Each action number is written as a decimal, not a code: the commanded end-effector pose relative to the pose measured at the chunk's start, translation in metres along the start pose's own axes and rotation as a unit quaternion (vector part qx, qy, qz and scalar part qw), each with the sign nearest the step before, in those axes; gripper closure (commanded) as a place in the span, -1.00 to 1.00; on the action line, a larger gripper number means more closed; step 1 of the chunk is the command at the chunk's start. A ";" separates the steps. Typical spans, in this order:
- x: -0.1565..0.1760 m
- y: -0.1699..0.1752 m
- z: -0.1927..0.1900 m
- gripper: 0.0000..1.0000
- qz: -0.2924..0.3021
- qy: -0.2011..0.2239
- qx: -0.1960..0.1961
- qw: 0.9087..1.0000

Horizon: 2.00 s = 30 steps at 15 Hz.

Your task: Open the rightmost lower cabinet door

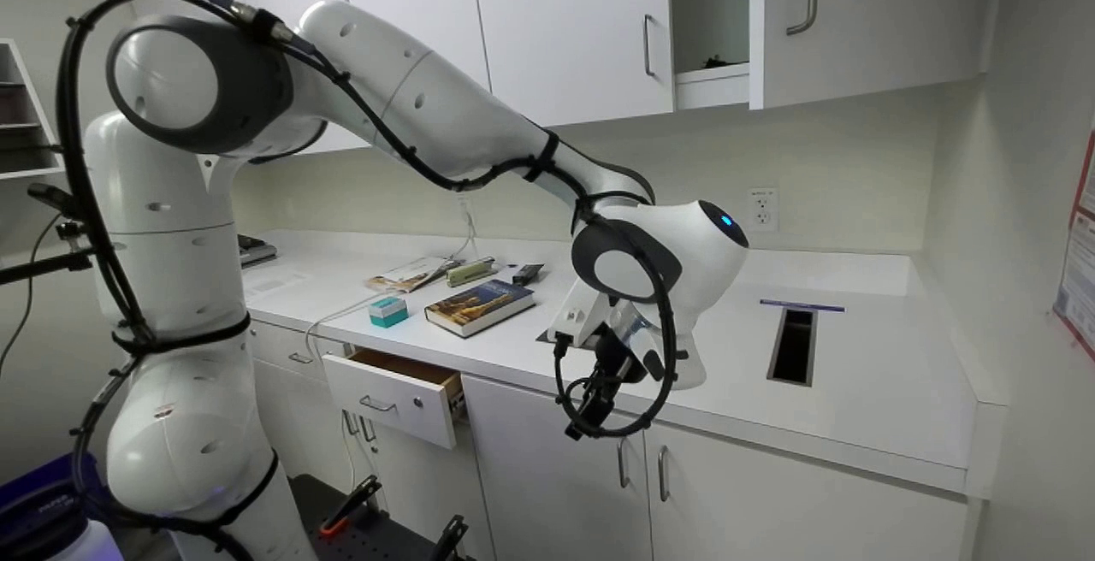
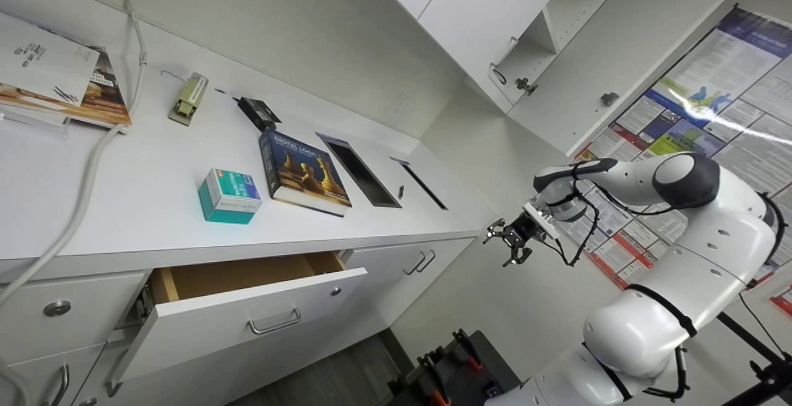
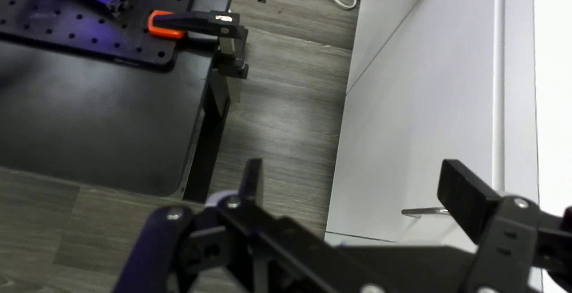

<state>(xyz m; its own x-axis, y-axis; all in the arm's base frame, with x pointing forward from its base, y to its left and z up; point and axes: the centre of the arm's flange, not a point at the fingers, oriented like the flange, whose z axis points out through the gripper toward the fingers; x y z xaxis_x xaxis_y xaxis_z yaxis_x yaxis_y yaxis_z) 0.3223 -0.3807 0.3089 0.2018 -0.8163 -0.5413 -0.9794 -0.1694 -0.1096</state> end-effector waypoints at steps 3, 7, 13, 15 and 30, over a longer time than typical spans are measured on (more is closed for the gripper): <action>0.015 0.013 0.032 -1.00 0.105 -0.044 0.107 0.988; 0.019 0.015 0.038 -1.00 0.105 -0.065 0.107 0.987; 0.024 0.022 0.038 -1.00 0.181 -0.072 0.181 0.964; 0.027 0.029 0.043 -1.00 0.222 -0.067 0.208 0.950; 0.031 0.059 0.098 -1.00 0.364 -0.105 0.333 0.863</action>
<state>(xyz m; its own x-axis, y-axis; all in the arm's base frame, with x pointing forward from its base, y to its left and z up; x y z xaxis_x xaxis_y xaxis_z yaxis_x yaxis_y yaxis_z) 0.2701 -0.3556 0.2045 -0.3755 -0.4650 -0.8017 -0.7041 0.7057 -0.0796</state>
